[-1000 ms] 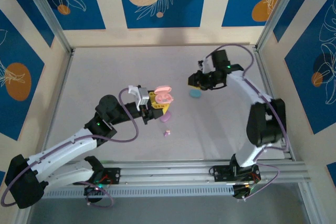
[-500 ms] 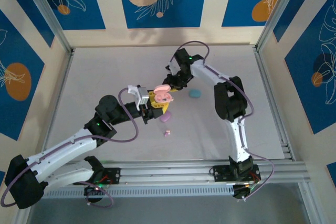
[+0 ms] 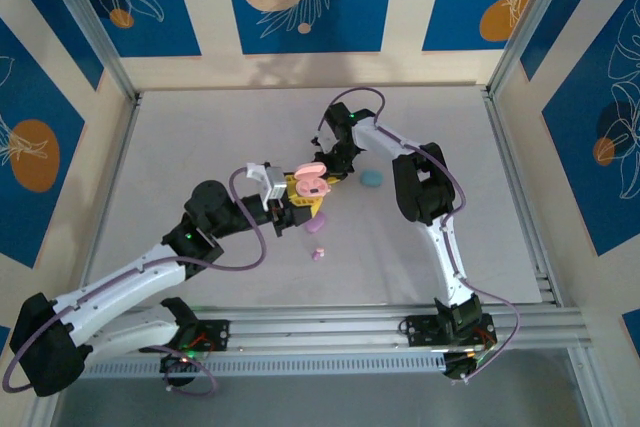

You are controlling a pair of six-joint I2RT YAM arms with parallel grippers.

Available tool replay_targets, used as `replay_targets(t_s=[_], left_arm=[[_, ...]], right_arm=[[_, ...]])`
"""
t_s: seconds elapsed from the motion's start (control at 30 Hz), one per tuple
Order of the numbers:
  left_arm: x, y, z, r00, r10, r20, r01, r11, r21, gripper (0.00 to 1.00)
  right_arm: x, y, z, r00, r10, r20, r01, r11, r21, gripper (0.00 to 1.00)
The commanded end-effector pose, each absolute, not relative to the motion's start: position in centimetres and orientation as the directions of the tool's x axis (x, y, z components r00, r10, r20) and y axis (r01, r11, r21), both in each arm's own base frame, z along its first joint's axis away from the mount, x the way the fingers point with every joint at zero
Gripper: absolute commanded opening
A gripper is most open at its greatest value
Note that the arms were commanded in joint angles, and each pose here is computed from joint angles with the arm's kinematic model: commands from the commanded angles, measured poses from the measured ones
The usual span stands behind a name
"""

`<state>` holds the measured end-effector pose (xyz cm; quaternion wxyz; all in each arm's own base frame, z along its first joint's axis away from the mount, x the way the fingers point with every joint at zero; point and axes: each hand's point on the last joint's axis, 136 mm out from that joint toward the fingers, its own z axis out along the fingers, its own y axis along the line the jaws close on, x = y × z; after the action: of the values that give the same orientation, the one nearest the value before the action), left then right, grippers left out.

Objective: Insert the wireless bluetooth earbuds into the charging case

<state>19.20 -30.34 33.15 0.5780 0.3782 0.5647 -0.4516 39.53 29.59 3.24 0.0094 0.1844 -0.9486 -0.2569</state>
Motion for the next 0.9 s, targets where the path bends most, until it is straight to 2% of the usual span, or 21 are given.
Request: replay_targets(t_s=[0.0, 0.53, 0.87], left_arm=[[19.3, -30.4, 33.5, -0.026, -0.102, -0.994, 0.949, 0.31, -0.057, 0.24], [19.5, -30.6, 33.6, -0.039, -0.103, -0.994, 0.949, 0.307, -0.069, 0.24], [19.5, -30.6, 33.7, -0.042, -0.105, -0.994, 0.948, 0.309, -0.073, 0.24]], right_arm=[[39.0, 29.1, 3.0, -0.92, -0.388, -0.055, -0.364, 0.796, 0.484, 0.4], [37.6, 28.0, 4.1, -0.912, -0.408, -0.051, -0.385, 0.804, 0.454, 0.36], [37.7, 27.7, 3.2, -0.887, -0.458, -0.053, -0.446, 0.823, 0.352, 0.34]])
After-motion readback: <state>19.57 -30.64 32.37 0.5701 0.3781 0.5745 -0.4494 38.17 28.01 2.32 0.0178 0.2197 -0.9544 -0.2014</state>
